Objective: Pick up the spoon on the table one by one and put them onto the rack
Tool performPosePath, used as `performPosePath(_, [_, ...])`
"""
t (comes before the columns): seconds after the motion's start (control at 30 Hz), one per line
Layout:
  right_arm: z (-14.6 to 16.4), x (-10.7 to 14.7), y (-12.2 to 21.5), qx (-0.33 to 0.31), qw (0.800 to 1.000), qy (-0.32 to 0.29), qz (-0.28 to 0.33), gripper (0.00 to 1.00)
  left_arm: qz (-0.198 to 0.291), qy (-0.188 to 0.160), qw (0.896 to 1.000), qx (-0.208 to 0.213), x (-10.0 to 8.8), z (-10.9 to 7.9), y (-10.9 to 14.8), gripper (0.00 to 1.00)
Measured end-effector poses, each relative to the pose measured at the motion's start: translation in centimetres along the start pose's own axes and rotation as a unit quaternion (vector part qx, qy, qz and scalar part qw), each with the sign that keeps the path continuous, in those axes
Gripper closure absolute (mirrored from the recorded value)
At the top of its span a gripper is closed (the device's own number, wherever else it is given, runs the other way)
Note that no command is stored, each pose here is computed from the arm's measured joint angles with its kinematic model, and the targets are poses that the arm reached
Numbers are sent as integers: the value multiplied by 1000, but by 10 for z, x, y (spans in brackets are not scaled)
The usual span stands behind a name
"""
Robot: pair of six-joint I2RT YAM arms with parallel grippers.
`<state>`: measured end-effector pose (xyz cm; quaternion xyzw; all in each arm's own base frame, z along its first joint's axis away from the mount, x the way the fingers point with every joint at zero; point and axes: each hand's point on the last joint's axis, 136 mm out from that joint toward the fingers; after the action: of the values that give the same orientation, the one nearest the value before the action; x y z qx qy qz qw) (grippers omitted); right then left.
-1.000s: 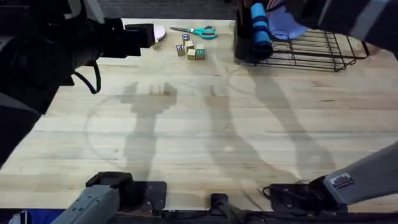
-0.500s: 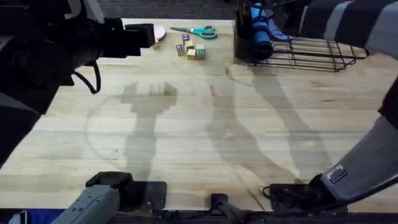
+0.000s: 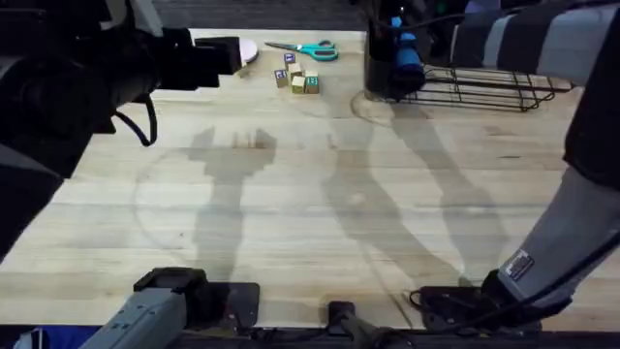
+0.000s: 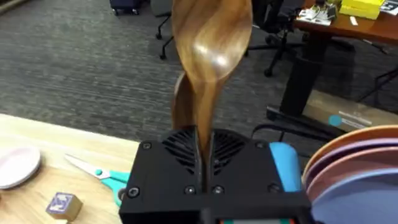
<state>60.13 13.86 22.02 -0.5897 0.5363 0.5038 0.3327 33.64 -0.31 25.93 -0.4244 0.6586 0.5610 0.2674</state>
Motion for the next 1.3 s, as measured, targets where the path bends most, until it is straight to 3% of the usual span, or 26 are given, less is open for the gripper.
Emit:
performPosePath(0.33, [5,15,-1,-7,1000,1,25,966,0,0,1000,0,0,0,0,8])
performPosePath(0.47, [11,38,1,-20,997,2,72,969,0,0,1000,0,0,0,0,8])
performPosePath(0.67, [11,40,1,-21,997,2,75,963,0,0,1000,0,0,0,0,8])
performPosePath(0.7, [11,40,1,-21,997,2,75,933,0,0,1000,0,0,0,0,8])
performPosePath(0.73, [11,41,1,-21,997,2,78,808,0,0,1000,0,0,0,0,8])
performPosePath(0.77, [11,41,1,-21,997,3,78,765,0,0,1000,0,0,0,0,8])
performPosePath(0.93, [9,42,1,-19,997,12,79,669,0,0,1000,0,0,0,0,8])
performPosePath(1.1, [6,42,4,-17,996,26,85,513,0,0,1000,0,0,0,0,8])
performPosePath(1.2, [5,40,9,-20,995,29,95,485,0,0,1000,0,0,0,0,8])
performPosePath(1.23, [4,32,25,-30,992,37,118,335,0,0,1000,0,0,0,0,7])
performPosePath(1.3, [3,27,33,-35,991,40,126,292,0,0,1000,0,0,0,0,8])
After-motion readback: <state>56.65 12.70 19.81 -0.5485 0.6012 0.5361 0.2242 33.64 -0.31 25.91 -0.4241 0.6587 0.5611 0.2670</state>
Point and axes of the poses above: each hand's point on the last joint's axis, 136 mm out from that joint toward the fingers, its own y axis back along the fingers, its own z axis along the line the jaws close on, x = y × z, and after that the axes turned 15 degrees about y, right-handed
